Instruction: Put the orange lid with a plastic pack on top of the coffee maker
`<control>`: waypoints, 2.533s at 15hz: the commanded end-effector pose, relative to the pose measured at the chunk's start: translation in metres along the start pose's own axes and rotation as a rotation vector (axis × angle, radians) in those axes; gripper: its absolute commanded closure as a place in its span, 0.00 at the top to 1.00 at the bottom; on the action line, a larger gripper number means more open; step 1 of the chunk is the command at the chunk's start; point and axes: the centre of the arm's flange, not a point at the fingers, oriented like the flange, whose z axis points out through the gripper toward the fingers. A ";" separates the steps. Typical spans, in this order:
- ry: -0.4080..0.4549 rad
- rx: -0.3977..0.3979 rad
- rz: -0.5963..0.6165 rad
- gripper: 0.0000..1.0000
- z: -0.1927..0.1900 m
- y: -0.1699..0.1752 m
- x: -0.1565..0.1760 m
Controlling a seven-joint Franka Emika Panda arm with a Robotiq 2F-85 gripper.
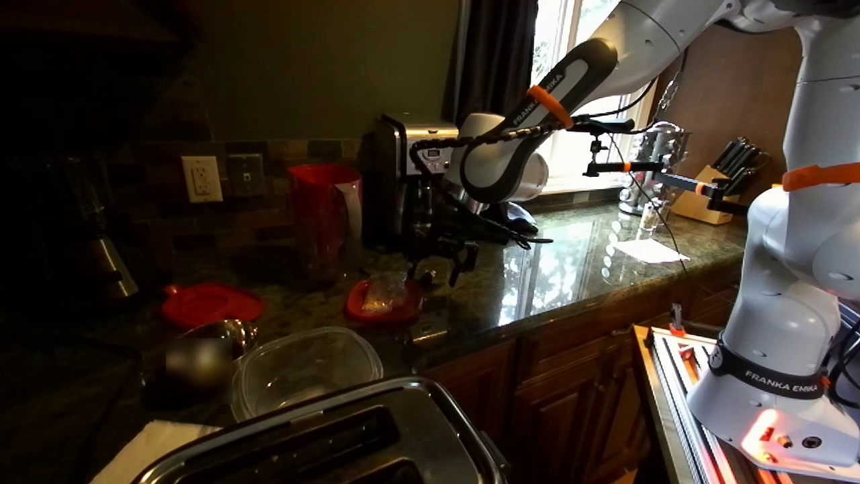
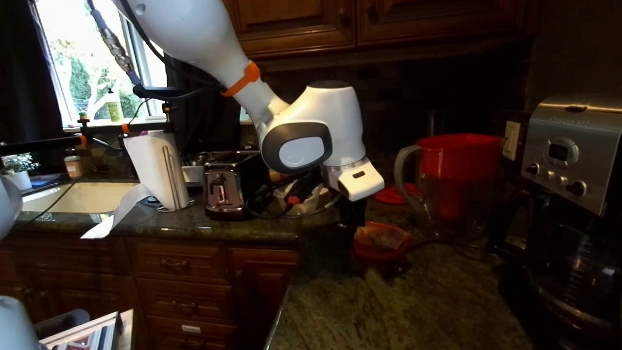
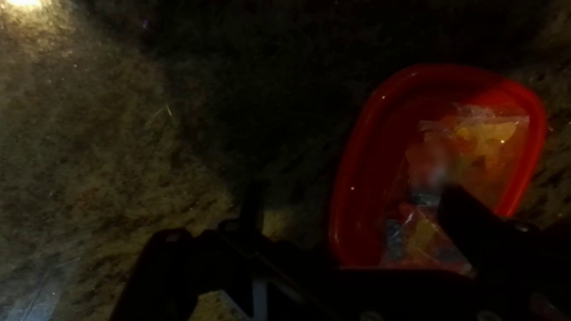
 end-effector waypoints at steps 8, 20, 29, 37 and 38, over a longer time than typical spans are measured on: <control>0.005 0.007 -0.001 1.00 -0.003 -0.003 0.002; 0.005 0.007 -0.001 1.00 -0.003 -0.003 0.002; 0.021 0.016 0.002 1.00 -0.003 -0.003 0.005; 0.021 0.015 0.004 1.00 -0.001 -0.004 0.007; 0.021 0.015 0.004 1.00 -0.001 -0.004 0.007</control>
